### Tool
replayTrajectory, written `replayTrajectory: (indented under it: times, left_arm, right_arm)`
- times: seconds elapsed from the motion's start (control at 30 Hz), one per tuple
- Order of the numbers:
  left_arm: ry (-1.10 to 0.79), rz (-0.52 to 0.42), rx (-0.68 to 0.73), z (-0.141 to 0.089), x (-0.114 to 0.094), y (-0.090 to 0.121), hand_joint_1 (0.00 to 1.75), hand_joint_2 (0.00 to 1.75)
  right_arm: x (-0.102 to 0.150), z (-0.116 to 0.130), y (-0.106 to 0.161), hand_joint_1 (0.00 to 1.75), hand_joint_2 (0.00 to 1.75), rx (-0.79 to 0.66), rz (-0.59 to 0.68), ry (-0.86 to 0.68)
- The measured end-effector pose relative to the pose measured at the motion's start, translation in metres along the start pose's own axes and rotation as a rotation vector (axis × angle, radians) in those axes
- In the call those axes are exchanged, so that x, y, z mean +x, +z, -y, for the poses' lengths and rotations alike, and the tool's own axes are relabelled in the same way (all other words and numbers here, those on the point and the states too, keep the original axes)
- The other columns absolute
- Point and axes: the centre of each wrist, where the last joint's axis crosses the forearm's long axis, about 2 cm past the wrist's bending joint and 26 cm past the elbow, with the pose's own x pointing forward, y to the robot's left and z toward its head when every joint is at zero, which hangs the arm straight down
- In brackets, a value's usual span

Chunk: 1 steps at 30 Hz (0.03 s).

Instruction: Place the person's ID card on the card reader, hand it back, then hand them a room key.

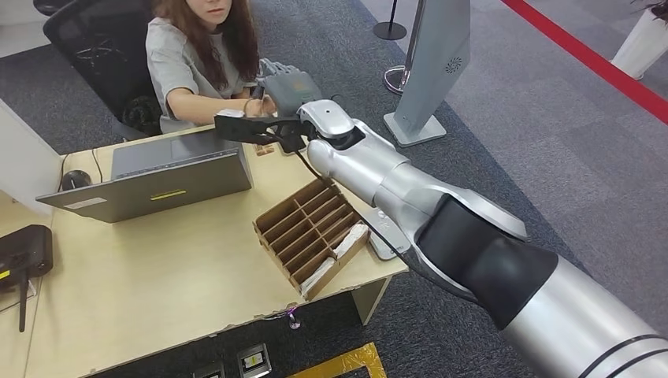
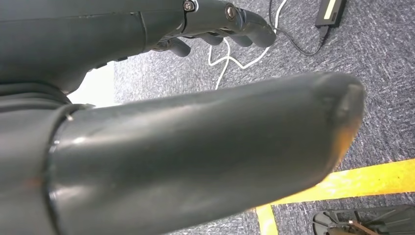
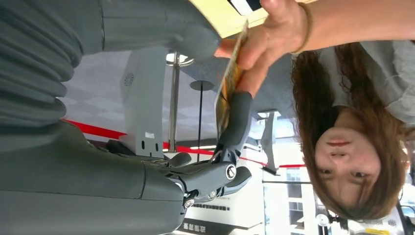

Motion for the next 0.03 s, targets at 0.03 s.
replayTrajectory:
  times: [0.03]
  left_arm:
    - [0.001, -0.001, 0.001, 0.0, -0.0001, 0.0, 0.0, 0.0]
  right_arm:
    - [-0.0005, -0.0006, 0.0001, 0.0, 1.75, -0.003, -0.002, 0.001]
